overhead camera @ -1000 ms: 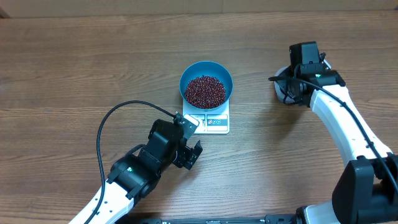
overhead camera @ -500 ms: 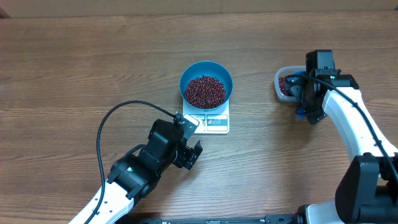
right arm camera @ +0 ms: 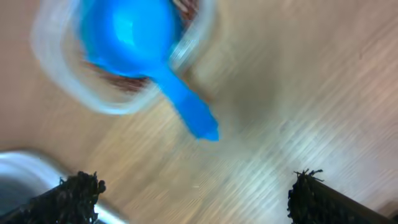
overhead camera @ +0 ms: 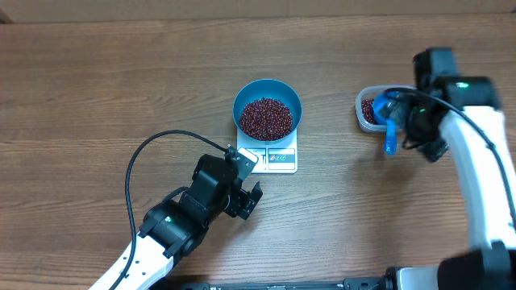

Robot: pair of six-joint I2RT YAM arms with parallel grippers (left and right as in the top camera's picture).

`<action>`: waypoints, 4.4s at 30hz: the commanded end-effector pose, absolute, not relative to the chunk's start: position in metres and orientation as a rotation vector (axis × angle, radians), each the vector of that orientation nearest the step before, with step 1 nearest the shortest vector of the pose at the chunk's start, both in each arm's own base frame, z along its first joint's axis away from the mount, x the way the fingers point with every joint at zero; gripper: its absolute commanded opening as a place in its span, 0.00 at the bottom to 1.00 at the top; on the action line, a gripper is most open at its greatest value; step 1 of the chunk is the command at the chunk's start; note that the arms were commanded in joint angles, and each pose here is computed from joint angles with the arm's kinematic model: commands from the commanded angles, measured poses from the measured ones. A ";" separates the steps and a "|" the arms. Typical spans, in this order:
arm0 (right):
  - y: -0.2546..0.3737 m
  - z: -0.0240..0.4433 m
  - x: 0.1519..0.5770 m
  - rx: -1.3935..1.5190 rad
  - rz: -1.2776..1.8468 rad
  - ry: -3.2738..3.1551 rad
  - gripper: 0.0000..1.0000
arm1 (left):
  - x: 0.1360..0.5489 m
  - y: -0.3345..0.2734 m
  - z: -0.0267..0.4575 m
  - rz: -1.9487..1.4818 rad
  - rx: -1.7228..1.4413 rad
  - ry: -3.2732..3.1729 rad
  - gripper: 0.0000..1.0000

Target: Scoop item into bowl and weigh 150g on scale

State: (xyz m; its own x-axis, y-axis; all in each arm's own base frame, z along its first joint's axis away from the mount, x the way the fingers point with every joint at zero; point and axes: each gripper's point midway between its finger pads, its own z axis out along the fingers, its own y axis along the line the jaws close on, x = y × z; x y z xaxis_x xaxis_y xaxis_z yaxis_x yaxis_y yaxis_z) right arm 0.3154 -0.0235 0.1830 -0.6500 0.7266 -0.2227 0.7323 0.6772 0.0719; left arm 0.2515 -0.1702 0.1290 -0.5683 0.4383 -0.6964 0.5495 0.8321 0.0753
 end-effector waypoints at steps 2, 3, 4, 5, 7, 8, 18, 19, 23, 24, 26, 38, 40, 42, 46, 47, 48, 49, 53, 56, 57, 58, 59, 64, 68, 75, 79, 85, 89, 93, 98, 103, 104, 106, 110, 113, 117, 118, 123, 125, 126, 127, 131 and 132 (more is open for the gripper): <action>-0.007 0.274 0.294 0.705 0.097 2.679 1.00 | 0.252 -0.167 0.125 -0.178 0.708 2.273 1.00; 0.000 0.285 0.284 0.577 0.136 2.708 1.00 | 0.252 -0.167 0.126 -0.178 0.708 2.272 0.99; 0.003 0.291 0.277 0.515 0.149 2.719 1.00 | 0.252 -0.167 0.126 -0.178 0.708 2.272 1.00; 0.003 0.300 0.268 0.470 0.140 2.700 1.00 | 0.252 -0.167 0.126 -0.178 0.708 2.272 1.00; 0.002 0.304 0.266 0.471 0.136 2.681 1.00 | 0.252 -0.167 0.125 -0.178 0.708 2.273 1.00; 0.002 0.305 0.265 0.469 0.137 2.679 1.00 | 0.252 -0.167 0.126 -0.178 0.708 2.272 1.00; 0.002 0.303 0.267 0.471 0.136 2.687 1.00 | 0.252 -0.167 0.126 -0.178 0.708 2.272 1.00; 0.002 0.303 0.267 0.471 0.136 2.687 1.00 | 0.252 -0.167 0.125 -0.178 0.708 2.273 1.00; 0.002 0.303 0.267 0.471 0.136 2.687 1.00 | 0.252 -0.167 0.126 -0.178 0.708 2.272 0.99; 0.002 0.303 0.267 0.471 0.136 2.687 1.00 | 0.252 -0.167 0.126 -0.178 0.708 2.272 0.99; 0.002 0.303 0.267 0.471 0.136 2.687 1.00 | 0.252 -0.167 0.126 -0.178 0.708 2.272 1.00; 0.002 0.303 0.267 0.471 0.136 2.687 1.00 | 0.252 -0.167 0.125 -0.178 0.708 2.273 1.00; 0.002 0.303 0.267 0.471 0.136 2.687 1.00 | 0.252 -0.167 0.126 -0.178 0.708 2.272 1.00; 0.002 0.303 0.267 0.471 0.136 2.687 1.00 | 0.252 -0.167 0.126 -0.178 0.708 2.272 1.00; 0.002 0.303 0.267 0.471 0.136 2.687 1.00 | 0.252 -0.167 0.125 -0.178 0.708 2.273 1.00; 0.002 0.303 0.267 0.472 0.135 2.687 1.00 | 0.252 -0.167 0.125 -0.178 0.708 2.273 1.00; 0.002 0.303 0.267 0.471 0.136 2.687 1.00 | 0.252 -0.167 0.126 -0.178 0.708 2.272 1.00; 0.002 0.303 0.267 0.471 0.136 2.687 1.00 | 0.252 -0.167 0.126 -0.178 0.708 2.272 1.00; 0.002 0.303 0.267 0.471 0.136 2.687 1.00 | 0.252 -0.167 0.125 -0.178 0.708 2.273 0.99; 0.002 0.303 0.267 0.471 0.136 2.687 1.00 | 0.252 -0.167 0.126 -0.178 0.708 2.272 1.00; 0.002 0.303 0.267 0.471 0.136 2.687 1.00 | 0.252 -0.167 0.126 -0.178 0.708 2.272 1.00; 0.002 0.303 0.267 0.471 0.136 2.687 1.00 | 0.252 -0.167 0.126 -0.178 0.708 2.272 1.00; 0.002 0.303 0.267 0.471 0.136 2.687 1.00 | 0.252 -0.167 0.125 -0.178 0.708 2.273 1.00; 0.002 0.303 0.267 0.471 0.136 2.687 1.00 | 0.250 -0.165 0.123 -0.171 0.714 2.288 1.00; 0.002 0.303 0.267 0.471 0.136 2.687 1.00 | 0.249 -0.164 0.121 -0.168 0.715 2.296 1.00; 0.002 0.303 0.267 0.471 0.136 2.687 1.00 | 0.255 -0.143 0.125 -0.235 0.606 2.332 1.00; 0.002 0.303 0.267 0.471 0.136 2.687 1.00 | 0.254 -0.130 0.131 -0.279 0.542 2.312 0.99; 0.002 0.303 0.267 0.471 0.136 2.687 1.00 | 0.251 -0.115 0.139 -0.285 0.467 2.200 1.00; 0.002 0.303 0.267 0.471 0.136 2.687 1.00 | 0.248 -0.113 0.140 -0.352 0.434 2.050 1.00; 0.002 0.303 0.267 0.471 0.136 2.687 1.00 | 0.246 -0.110 0.150 -0.397 0.415 1.885 1.00; 0.002 0.303 0.267 0.471 0.136 2.687 1.00 | 0.244 -0.098 0.181 -0.380 0.372 1.639 0.99; 0.002 0.303 0.267 0.471 0.136 2.687 1.00 | 0.240 -0.085 0.188 -0.313 0.351 1.505 1.00; 0.002 0.303 0.267 0.471 0.136 2.687 1.00 | 0.239 -0.083 0.186 -0.308 0.346 1.500 1.00; 0.002 0.303 0.267 0.471 0.136 2.687 1.00 | 0.239 -0.078 0.186 -0.289 0.335 1.500 1.00; 0.002 0.303 0.267 0.471 0.136 2.687 1.00 | 0.237 -0.074 0.191 -0.248 0.354 1.471 0.99; 0.002 0.303 0.267 0.471 0.136 2.687 1.00 | 0.233 -0.076 0.186 -0.206 0.427 1.471 0.99; 0.002 0.303 0.267 0.471 0.136 2.687 1.00 | 0.233 -0.074 0.173 -0.192 0.435 1.522 0.99; 0.002 0.303 0.267 0.471 0.136 2.687 1.00 | 0.233 -0.073 0.169 -0.192 0.432 1.537 1.00; 0.002 0.303 0.267 0.471 0.136 2.687 1.00 | 0.234 -0.069 0.163 -0.163 0.435 1.561 1.00; 0.002 0.303 0.267 0.471 0.136 2.687 1.00 | 0.235 -0.066 0.162 -0.150 0.422 1.566 1.00; 0.002 0.303 0.267 0.471 0.136 2.687 1.00 | 0.236 -0.065 0.162 -0.146 0.417 1.568 1.00; 0.002 0.303 0.267 0.471 0.136 2.687 1.00 | 0.236 -0.064 0.162 -0.140 0.409 1.572 0.99; 0.002 0.303 0.267 0.472 0.135 2.687 1.00 | 0.239 -0.053 0.160 -0.123 0.323 1.598 1.00; 0.002 0.303 0.267 0.471 0.136 2.687 1.00 | 0.240 -0.050 0.160 -0.118 0.297 1.606 0.99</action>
